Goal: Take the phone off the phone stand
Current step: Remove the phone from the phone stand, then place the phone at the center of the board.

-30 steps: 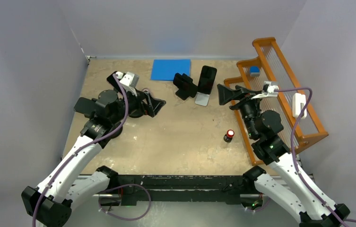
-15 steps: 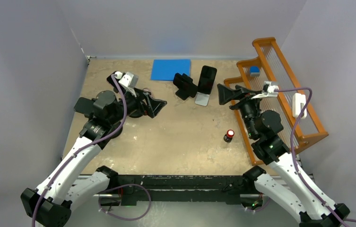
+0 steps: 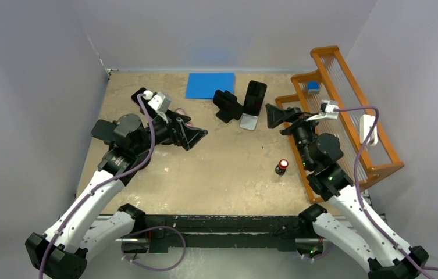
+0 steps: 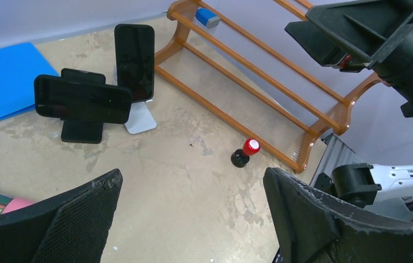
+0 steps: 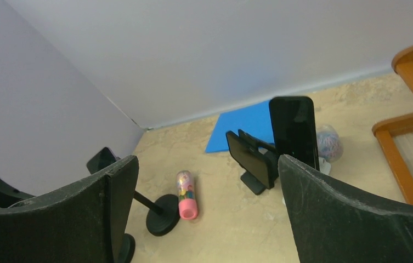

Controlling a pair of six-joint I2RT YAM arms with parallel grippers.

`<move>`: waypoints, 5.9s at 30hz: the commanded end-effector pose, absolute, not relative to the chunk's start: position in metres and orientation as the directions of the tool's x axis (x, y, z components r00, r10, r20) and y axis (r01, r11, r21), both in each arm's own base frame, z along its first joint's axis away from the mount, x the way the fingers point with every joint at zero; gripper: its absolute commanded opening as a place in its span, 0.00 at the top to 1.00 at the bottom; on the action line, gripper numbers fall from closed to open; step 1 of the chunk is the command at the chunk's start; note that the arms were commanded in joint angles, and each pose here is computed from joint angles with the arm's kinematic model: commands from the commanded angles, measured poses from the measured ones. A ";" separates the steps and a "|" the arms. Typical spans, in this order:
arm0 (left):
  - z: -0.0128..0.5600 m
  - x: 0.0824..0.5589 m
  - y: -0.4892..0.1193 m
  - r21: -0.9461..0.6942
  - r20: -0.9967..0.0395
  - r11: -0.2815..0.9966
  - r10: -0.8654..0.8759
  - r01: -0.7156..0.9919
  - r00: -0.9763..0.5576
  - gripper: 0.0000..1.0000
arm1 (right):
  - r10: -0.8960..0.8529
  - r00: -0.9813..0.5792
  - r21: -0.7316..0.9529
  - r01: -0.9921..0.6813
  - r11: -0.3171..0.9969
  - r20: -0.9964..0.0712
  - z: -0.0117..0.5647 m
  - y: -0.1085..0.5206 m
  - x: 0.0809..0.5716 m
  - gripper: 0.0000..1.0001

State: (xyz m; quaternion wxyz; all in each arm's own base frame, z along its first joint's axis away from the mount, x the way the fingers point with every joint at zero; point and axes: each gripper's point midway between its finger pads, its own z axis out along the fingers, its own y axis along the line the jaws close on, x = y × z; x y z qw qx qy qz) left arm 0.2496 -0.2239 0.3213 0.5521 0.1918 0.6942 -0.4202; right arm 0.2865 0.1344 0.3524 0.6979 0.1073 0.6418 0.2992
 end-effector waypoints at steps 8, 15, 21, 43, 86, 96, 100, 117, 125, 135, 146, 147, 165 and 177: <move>0.330 0.247 -0.211 -0.328 -0.945 0.626 -0.229 0.708 -0.235 0.02 | 0.547 -0.084 0.553 -0.141 0.821 -0.833 0.307 0.140 0.319 0.04; 0.330 0.245 -0.212 -0.328 -0.944 0.629 -0.228 0.705 -0.237 0.03 | 0.590 -0.056 0.584 0.093 0.806 -0.805 0.279 0.123 0.351 0.01; 0.329 0.244 -0.215 -0.326 -0.945 0.625 -0.222 0.710 -0.239 0.03 | 0.527 -0.084 0.504 0.200 0.840 -0.845 0.269 0.123 0.375 0.01; 0.325 0.238 -0.218 -0.324 -0.946 0.626 -0.205 0.709 -0.251 0.04 | 0.340 -0.236 0.287 0.233 0.929 -0.910 0.243 0.162 0.457 0.01; 0.327 0.228 -0.227 -0.336 -0.942 0.580 -0.204 0.742 -0.267 0.04 | 0.271 -0.337 0.175 0.290 0.941 -0.902 0.186 0.158 0.519 0.01; 0.326 0.229 -0.227 -0.335 -0.942 0.584 -0.202 0.740 -0.267 0.04 | 0.249 -0.344 0.147 0.296 0.944 -0.905 0.181 0.159 0.528 0.01; 0.326 0.229 -0.227 -0.335 -0.942 0.585 -0.202 0.739 -0.267 0.04 | 0.245 -0.351 0.141 0.297 0.945 -0.904 0.177 0.159 0.530 0.01; 0.325 0.229 -0.227 -0.337 -0.941 0.584 -0.200 0.739 -0.271 0.04 | 0.235 -0.369 0.131 0.285 0.950 -0.899 0.170 0.160 0.530 0.14; 0.325 0.229 -0.228 -0.337 -0.941 0.582 -0.199 0.740 -0.272 0.04 | 0.230 -0.373 0.127 0.281 0.951 -0.899 0.168 0.157 0.528 0.22; 0.324 0.229 -0.228 -0.338 -0.941 0.583 -0.198 0.739 -0.275 0.04 | 0.229 -0.347 0.137 0.271 0.953 -0.909 0.182 0.155 0.526 0.47; 0.323 0.230 -0.229 -0.340 -0.940 0.582 -0.195 0.739 -0.278 0.04 | 0.237 -0.318 0.156 0.260 0.953 -0.918 0.201 0.153 0.521 0.48; 0.322 0.230 -0.229 -0.340 -0.940 0.583 -0.195 0.738 -0.280 0.04 | 0.238 -0.315 0.157 0.261 0.952 -0.919 0.202 0.152 0.520 0.48; 0.321 0.231 -0.229 -0.342 -0.939 0.586 -0.193 0.735 -0.283 0.05 | 0.267 -0.249 0.206 0.245 0.947 -0.931 0.242 0.146 0.506 0.48; 0.327 0.231 -0.223 -0.331 -0.944 0.606 -0.212 0.723 -0.254 0.05 | 0.371 -0.131 0.359 0.108 0.927 -0.919 0.339 0.152 0.452 0.49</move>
